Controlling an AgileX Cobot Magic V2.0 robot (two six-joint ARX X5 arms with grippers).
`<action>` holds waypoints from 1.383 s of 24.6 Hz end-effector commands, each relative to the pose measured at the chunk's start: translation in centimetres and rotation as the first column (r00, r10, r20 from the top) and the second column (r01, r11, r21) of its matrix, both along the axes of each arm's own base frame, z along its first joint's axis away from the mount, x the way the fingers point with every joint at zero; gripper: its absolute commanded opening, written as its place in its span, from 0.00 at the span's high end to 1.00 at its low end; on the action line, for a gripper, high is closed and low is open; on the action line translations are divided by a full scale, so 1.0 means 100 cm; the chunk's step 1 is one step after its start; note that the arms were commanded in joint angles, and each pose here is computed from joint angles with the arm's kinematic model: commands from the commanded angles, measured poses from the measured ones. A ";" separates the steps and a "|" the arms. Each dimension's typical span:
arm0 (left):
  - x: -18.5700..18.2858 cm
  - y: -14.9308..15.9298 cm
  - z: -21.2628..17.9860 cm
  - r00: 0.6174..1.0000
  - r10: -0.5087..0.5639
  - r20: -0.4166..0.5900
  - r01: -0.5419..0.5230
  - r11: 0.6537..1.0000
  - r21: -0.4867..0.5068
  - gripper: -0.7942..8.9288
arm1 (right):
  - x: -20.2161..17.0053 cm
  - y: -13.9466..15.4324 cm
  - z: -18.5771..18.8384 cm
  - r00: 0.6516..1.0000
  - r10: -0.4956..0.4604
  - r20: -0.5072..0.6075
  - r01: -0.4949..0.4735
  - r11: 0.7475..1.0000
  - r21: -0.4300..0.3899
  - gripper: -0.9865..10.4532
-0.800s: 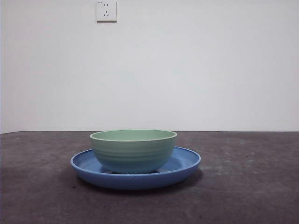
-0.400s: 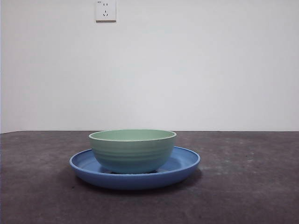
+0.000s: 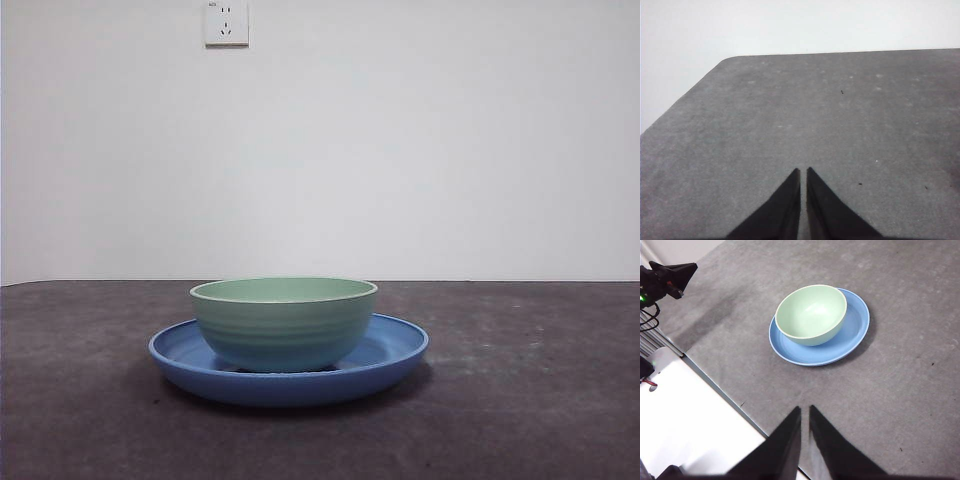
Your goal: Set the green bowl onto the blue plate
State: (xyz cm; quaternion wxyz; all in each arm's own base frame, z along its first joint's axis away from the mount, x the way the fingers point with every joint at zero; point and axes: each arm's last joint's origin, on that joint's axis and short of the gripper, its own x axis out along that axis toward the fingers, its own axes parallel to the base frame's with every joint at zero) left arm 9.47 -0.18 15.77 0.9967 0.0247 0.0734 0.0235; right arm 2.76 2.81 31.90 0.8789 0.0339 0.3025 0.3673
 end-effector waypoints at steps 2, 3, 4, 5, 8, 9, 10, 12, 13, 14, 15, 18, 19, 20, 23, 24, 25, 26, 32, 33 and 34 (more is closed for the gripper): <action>0.001 0.001 -0.005 1.000 0.012 0.003 -0.012 1.000 -0.004 0.89 | 0.000 0.001 0.002 1.000 0.008 0.008 -0.008 1.000 0.006 0.89; 0.001 0.001 -0.006 1.000 0.012 -0.007 -0.012 1.000 -0.003 0.89 | 0.000 0.001 0.002 1.000 0.008 0.008 -0.008 1.000 0.006 0.89; 0.001 0.001 -0.007 1.000 0.012 -0.016 -0.012 1.000 -0.003 0.89 | 0.000 0.001 0.002 1.000 0.008 0.008 -0.008 1.000 0.006 0.89; 0.001 0.001 -0.007 1.000 0.012 -0.018 -0.012 1.000 -0.004 0.89 | 0.000 0.001 0.002 1.000 0.008 0.008 -0.008 1.000 0.006 0.89; 0.001 0.001 -0.007 1.000 0.017 -0.016 -0.017 0.999 -0.041 0.89 | 0.000 0.001 0.002 1.000 0.008 0.009 -0.008 1.000 0.006 0.89; 0.001 0.001 -0.007 1.000 0.019 -0.016 -0.020 0.998 -0.061 0.89 | 0.000 0.001 0.002 1.000 0.008 0.008 -0.008 1.000 0.006 0.89; 0.001 0.001 -0.007 1.000 0.023 -0.017 -0.024 0.996 -0.085 0.89 | 0.000 0.001 0.002 1.000 0.008 0.008 -0.008 1.000 0.006 0.89; 0.001 0.001 -0.009 0.999 0.026 -0.027 -0.029 0.991 -0.131 0.89 | 0.000 0.001 0.002 1.000 0.008 0.008 -0.008 1.000 0.006 0.89; 0.001 0.001 -0.009 0.999 0.022 -0.026 -0.026 0.988 -0.155 0.89 | 0.000 0.001 0.002 1.000 0.008 0.008 -0.008 1.000 0.006 0.89; 0.001 0.000 -0.009 1.000 0.015 -0.026 -0.019 0.986 -0.168 0.89 | 0.000 0.001 0.002 1.000 0.008 0.008 -0.008 1.000 0.006 0.89; 0.001 0.000 -0.009 1.000 0.008 -0.027 -0.012 0.985 -0.172 0.89 | 0.000 0.001 0.002 1.000 0.008 0.009 -0.008 1.000 0.006 0.89; 0.001 0.000 -0.009 1.000 0.003 -0.029 -0.008 0.987 -0.161 0.89 | 0.000 0.001 0.002 1.000 0.008 0.009 -0.008 1.000 0.006 0.89; 0.001 0.000 -0.009 1.000 0.001 -0.030 -0.006 0.989 -0.148 0.89 | 0.000 0.001 0.002 1.000 0.008 0.009 -0.008 1.000 0.006 0.89; 0.001 0.000 -0.009 1.000 -0.002 -0.030 -0.002 0.992 -0.129 0.89 | 0.000 0.001 0.002 1.000 0.008 0.008 -0.008 1.000 0.006 0.89; 0.001 0.000 -0.009 0.999 -0.010 -0.033 0.007 0.997 -0.075 0.89 | 0.000 0.001 0.002 1.000 0.008 0.009 -0.008 1.000 0.006 0.89; 0.001 0.000 -0.009 0.999 -0.012 -0.034 0.010 0.998 -0.058 0.89 | 0.000 0.001 0.002 1.000 0.008 0.008 -0.008 1.000 0.006 0.89; 0.001 0.000 -0.009 0.999 -0.016 -0.035 0.014 0.999 -0.037 0.89 | 0.000 0.001 0.002 1.000 0.008 0.009 -0.008 1.000 0.006 0.89; 0.001 0.000 -0.009 0.999 -0.019 -0.036 0.019 1.000 -0.012 0.89 | 0.000 0.001 0.002 1.000 0.008 0.009 -0.008 1.000 0.006 0.89; 0.001 0.001 -0.009 0.999 -0.018 -0.040 0.020 0.999 0.044 0.89 | 0.000 0.001 0.002 1.000 0.008 0.009 -0.008 1.000 0.006 0.89; 0.001 0.001 -0.009 0.999 -0.016 -0.041 0.018 0.998 0.059 0.89 | 0.000 0.001 0.002 1.000 0.008 0.008 -0.008 1.000 0.006 0.89; 0.001 0.002 -0.009 0.999 -0.010 -0.042 0.013 0.997 0.070 0.89 | 0.000 0.001 0.002 1.000 0.008 0.008 -0.008 1.000 0.006 0.89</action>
